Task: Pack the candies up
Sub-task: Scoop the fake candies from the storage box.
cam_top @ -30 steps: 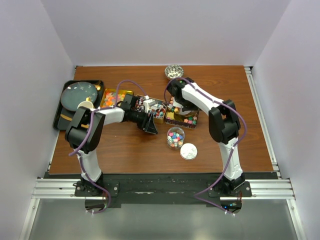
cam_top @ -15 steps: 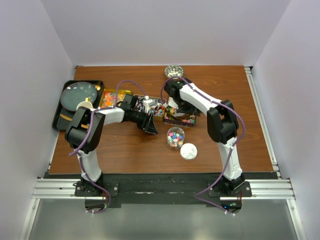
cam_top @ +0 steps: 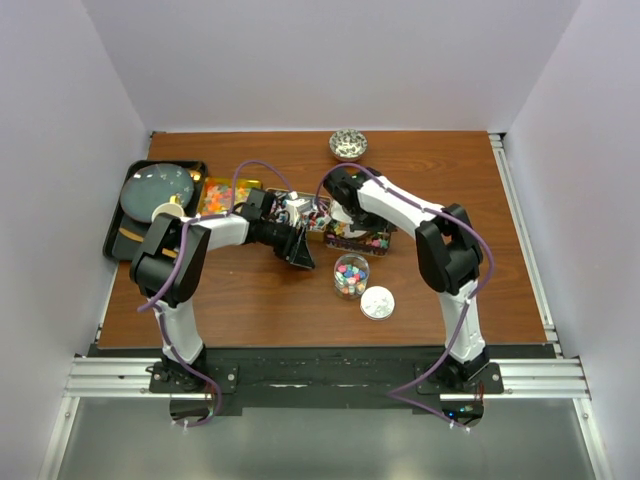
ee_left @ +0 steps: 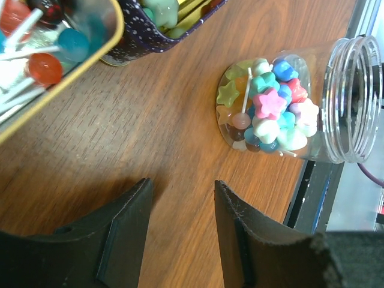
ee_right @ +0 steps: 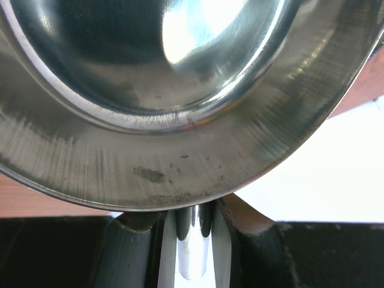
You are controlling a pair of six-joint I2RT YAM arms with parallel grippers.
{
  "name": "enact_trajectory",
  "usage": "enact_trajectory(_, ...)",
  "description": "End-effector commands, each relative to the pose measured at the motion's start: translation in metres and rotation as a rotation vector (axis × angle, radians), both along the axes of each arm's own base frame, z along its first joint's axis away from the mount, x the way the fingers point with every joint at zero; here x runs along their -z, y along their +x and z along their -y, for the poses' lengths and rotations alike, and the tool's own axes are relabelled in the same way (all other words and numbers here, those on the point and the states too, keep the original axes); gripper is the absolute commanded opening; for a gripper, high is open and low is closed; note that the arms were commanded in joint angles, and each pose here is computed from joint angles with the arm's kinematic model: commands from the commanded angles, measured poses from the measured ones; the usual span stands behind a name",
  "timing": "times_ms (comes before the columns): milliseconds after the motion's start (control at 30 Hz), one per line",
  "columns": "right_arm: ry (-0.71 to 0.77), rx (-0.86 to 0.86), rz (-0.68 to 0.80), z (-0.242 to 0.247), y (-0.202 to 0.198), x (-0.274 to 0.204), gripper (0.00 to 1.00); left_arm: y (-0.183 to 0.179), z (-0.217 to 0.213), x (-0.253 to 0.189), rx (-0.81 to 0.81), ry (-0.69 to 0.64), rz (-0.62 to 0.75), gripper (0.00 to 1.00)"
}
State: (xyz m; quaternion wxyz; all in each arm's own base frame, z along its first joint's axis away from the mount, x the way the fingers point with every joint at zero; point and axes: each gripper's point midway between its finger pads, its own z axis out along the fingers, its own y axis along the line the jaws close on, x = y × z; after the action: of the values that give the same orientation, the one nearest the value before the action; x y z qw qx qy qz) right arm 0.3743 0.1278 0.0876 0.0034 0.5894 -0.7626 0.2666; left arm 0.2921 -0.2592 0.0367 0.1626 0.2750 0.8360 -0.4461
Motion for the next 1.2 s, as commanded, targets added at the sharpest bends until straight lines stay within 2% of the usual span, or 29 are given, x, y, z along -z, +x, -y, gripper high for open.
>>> enact_trajectory(0, 0.13, -0.007, -0.111, -0.033, -0.009, 0.05, 0.0, 0.002, 0.0, -0.011, 0.009, -0.005, 0.053, 0.5)
enact_trajectory(167, 0.288, -0.004, -0.059, -0.043, -0.013, 0.061, 0.0, -0.003, -0.004, -0.009, 0.006, 0.012, 0.062, 0.5)
enact_trajectory(433, 0.424, 0.037, -0.032, -0.038, -0.018, 0.066, 0.0, -0.005, -0.008, -0.005, 0.018, 0.036, 0.068, 0.5)
enact_trajectory(533, 0.521, 0.071, -0.032, -0.037, -0.017, 0.065, 0.0, -0.006, -0.008, -0.002, 0.023, 0.042, 0.056, 0.5)
enact_trajectory(767, 0.644, 0.077, 0.036, -0.033, -0.021, 0.06, 0.0, -0.009, -0.01, 0.003, 0.028, 0.051, 0.039, 0.51)
enact_trajectory(933, 0.695, 0.086, 0.094, -0.026, -0.022, 0.05, 0.0, -0.009, -0.01, 0.004, 0.034, 0.06, 0.03, 0.51)
enact_trajectory(1100, 0.865, 0.119, 0.179, -0.027, -0.025, 0.025, 0.0, -0.008, -0.011, 0.002, 0.043, 0.069, 0.034, 0.51)
enact_trajectory(1167, 0.947, 0.106, 0.268, -0.026, -0.028, 0.007, 0.0, -0.008, -0.011, 0.002, 0.044, 0.073, 0.033, 0.51)
